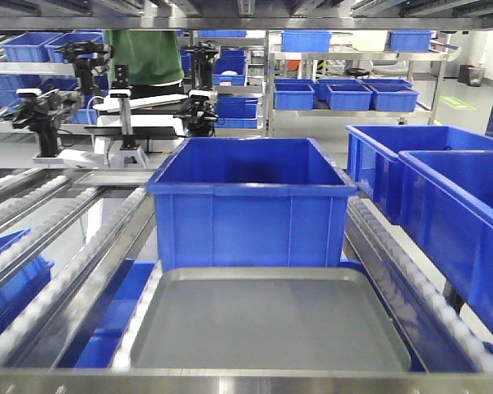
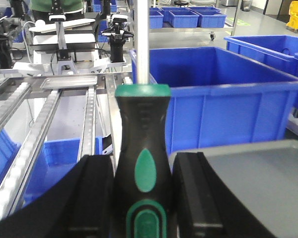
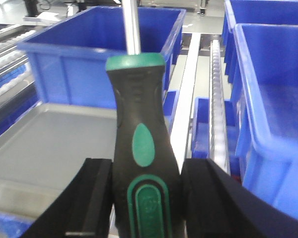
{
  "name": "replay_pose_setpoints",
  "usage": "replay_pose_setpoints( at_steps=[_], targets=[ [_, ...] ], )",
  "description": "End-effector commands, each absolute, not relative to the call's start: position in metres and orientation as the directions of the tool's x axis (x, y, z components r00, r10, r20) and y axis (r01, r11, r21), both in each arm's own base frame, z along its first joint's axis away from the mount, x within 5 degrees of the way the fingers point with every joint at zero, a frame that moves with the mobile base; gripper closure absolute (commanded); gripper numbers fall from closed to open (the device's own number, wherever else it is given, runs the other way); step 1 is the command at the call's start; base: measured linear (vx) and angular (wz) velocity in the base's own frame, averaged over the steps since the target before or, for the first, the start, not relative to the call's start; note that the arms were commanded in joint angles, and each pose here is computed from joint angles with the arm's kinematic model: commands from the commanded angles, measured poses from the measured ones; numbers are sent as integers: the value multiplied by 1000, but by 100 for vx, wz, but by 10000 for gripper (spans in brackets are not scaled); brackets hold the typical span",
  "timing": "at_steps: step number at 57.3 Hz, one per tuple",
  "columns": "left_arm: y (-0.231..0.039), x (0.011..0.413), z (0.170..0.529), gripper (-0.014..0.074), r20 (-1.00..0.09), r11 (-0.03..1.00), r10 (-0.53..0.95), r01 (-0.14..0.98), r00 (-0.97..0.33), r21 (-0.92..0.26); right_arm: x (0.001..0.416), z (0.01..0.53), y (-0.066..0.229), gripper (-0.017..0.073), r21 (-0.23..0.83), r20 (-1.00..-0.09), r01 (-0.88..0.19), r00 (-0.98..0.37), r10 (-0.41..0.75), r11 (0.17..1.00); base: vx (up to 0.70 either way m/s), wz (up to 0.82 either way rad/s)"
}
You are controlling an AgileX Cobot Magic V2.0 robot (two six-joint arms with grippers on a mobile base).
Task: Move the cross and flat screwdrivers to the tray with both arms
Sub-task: 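Lower both held screwdrivers toward the grey metal tray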
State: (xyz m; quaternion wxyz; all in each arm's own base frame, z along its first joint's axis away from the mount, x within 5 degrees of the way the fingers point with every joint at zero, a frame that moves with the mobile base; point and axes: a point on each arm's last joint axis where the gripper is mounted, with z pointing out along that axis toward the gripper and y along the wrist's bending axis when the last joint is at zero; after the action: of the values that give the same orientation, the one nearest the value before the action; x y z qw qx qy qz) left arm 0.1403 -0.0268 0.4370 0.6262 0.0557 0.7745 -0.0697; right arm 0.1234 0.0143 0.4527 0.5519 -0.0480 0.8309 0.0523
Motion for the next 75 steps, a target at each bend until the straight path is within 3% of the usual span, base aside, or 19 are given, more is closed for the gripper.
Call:
replay_pose_setpoints(
  at_steps=[1, 27, 75],
  targets=[
    [-27, 135, 458, 594, -996, 981, -40, 187, -75, -54, 124, 469, 14, 568, 26, -961, -137, -275, -13, 990, 31, -8],
    [-27, 135, 458, 594, -996, 981, -40, 187, -75, -54, 124, 469, 14, 568, 26, -961, -137, -275, -13, 990, 26, -2],
    [-27, 135, 459, 594, -997, 981, -41, 188, -71, -54, 124, 469, 16, 568, 55, -961, -151, -275, 11, 987, 1, 0]
  ],
)
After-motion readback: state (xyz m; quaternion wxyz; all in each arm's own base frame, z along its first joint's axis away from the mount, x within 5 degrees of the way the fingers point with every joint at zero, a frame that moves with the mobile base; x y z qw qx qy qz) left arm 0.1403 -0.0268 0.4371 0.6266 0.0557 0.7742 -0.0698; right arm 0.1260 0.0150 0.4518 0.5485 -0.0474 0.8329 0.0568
